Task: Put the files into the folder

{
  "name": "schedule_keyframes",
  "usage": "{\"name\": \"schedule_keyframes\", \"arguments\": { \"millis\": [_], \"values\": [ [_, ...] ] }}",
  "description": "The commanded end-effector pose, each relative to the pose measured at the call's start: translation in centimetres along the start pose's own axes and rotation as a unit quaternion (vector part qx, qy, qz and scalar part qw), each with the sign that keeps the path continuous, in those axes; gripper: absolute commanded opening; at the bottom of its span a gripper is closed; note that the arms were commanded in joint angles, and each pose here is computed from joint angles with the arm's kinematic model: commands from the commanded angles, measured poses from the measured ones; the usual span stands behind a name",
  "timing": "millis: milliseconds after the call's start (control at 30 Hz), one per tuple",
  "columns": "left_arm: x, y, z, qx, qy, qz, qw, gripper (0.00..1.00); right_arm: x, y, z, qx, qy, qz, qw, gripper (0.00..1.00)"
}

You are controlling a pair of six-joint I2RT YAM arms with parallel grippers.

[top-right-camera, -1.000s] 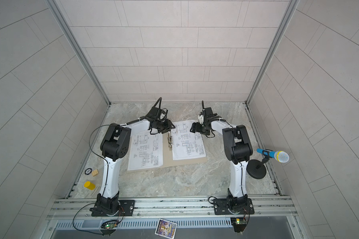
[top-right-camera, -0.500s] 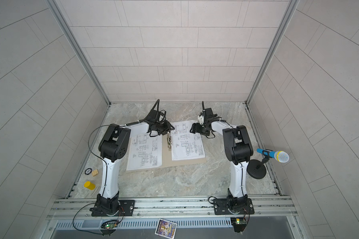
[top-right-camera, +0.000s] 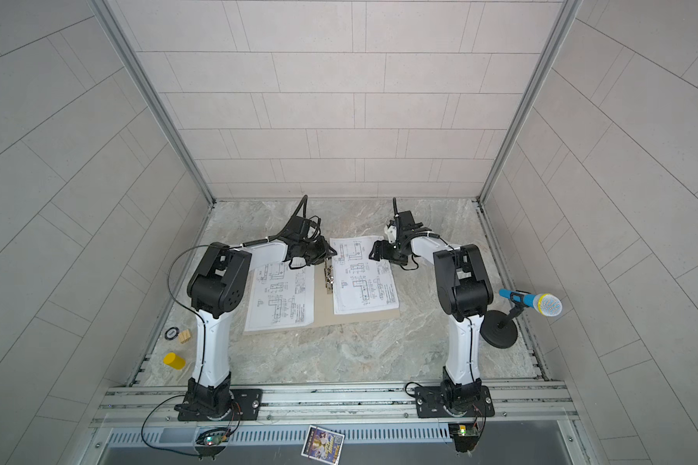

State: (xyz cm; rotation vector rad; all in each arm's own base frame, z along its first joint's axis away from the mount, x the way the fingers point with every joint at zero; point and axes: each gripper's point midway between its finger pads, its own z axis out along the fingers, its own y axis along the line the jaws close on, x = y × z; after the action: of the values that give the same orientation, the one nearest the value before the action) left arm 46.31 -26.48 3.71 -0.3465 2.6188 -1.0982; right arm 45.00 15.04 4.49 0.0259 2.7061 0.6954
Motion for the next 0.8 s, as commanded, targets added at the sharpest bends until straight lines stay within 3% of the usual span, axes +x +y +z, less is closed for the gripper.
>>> {"name": "schedule_keyframes", "arguments": {
  "millis": [0, 300, 767],
  "values": [
    [-0.8, -1.3, -1.3, 0.014, -0.019, 0.012, 1.000, 0.20, 2.6, -0.2, 0.1, 0.007, 0.041, 0.007, 0.999, 0.83],
    [-0.9, -0.8, -1.5, 0.011, -0.021, 0.008, 1.000, 0.09, 2.8, -0.2, 0.2, 0.007, 0.044, 0.008, 0.999, 0.83],
    [-1.0, 0.5, -2.2, 0.010, -0.023, 0.004, 1.000, 0.07, 2.7, -0.1, 0.1, 0.008, 0.046, 0.003, 0.999, 0.82]
  ]
}}
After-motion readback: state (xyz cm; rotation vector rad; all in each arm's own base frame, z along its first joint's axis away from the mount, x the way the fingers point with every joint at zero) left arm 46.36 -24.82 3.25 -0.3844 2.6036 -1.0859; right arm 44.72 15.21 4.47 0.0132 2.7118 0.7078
